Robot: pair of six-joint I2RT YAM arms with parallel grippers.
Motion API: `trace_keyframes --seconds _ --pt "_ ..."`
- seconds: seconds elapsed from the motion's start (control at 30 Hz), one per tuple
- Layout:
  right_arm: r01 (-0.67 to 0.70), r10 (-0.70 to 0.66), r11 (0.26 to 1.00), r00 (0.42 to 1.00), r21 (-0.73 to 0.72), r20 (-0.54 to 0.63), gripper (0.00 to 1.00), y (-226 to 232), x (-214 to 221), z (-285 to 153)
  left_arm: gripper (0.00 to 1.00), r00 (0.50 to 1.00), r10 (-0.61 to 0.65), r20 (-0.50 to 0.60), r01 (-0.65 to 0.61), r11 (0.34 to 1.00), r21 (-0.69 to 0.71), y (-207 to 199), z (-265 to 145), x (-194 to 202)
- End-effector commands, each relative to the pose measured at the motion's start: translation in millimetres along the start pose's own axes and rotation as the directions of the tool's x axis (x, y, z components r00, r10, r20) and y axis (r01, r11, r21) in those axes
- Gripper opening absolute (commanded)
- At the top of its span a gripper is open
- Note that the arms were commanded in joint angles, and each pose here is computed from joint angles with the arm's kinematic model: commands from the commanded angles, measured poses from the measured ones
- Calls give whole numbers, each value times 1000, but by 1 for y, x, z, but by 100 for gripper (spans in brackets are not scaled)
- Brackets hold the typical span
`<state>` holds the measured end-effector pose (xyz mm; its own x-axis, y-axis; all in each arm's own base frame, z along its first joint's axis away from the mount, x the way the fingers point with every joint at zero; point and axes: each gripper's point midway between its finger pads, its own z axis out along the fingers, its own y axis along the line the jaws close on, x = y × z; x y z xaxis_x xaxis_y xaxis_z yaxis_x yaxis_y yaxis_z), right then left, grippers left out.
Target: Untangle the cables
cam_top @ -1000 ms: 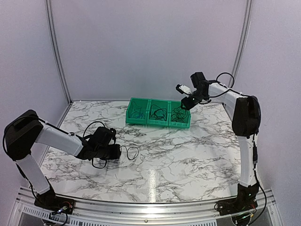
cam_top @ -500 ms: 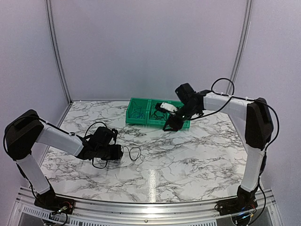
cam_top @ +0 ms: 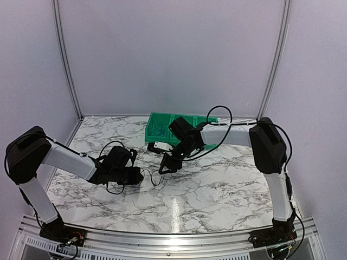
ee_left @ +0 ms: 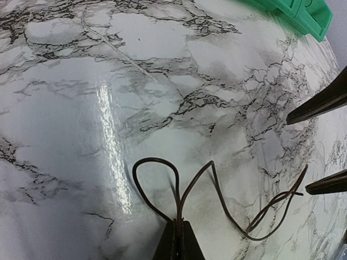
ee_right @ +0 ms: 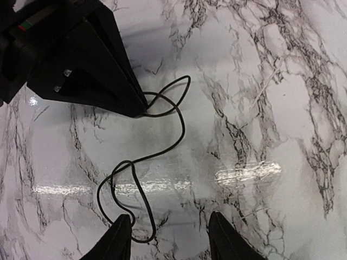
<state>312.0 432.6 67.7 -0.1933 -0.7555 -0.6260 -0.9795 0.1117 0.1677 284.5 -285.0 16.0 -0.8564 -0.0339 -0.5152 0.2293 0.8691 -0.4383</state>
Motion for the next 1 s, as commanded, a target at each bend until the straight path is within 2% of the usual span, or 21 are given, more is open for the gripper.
trace_keyframes --seconds 0.0,0.1,0.2,0.23,0.33,0.5,0.7,0.97 --pt "-9 12 998 999 -69 41 47 5 -12 3 0 989 -8 -145 -2 998 -67 23 1 44" --pt "-16 21 992 999 -123 41 36 14 -9 6 0 989 -6 -145 -4 998 -69 24 2 45" --pt "-23 29 991 999 -129 45 6 14 -13 2 0 989 -5 -149 -7 997 -75 26 4 46" --pt "-22 29 992 998 -121 58 0 13 -17 -5 0 989 -3 -151 -8 997 -75 26 4 47" --pt "-11 19 998 993 -63 117 0 1 -37 -40 0 987 -5 -158 -9 996 -87 31 3 51" --pt "-20 3 997 973 73 232 0 -25 -65 -123 0 986 -11 -167 -8 994 -111 41 1 60" --pt "-84 27 977 961 198 276 0 -59 -56 -185 20 985 -14 -169 -6 993 -116 42 3 61" --pt "-190 73 931 934 312 351 0 -103 -39 -250 24 986 -11 -167 -8 994 -112 40 3 59"
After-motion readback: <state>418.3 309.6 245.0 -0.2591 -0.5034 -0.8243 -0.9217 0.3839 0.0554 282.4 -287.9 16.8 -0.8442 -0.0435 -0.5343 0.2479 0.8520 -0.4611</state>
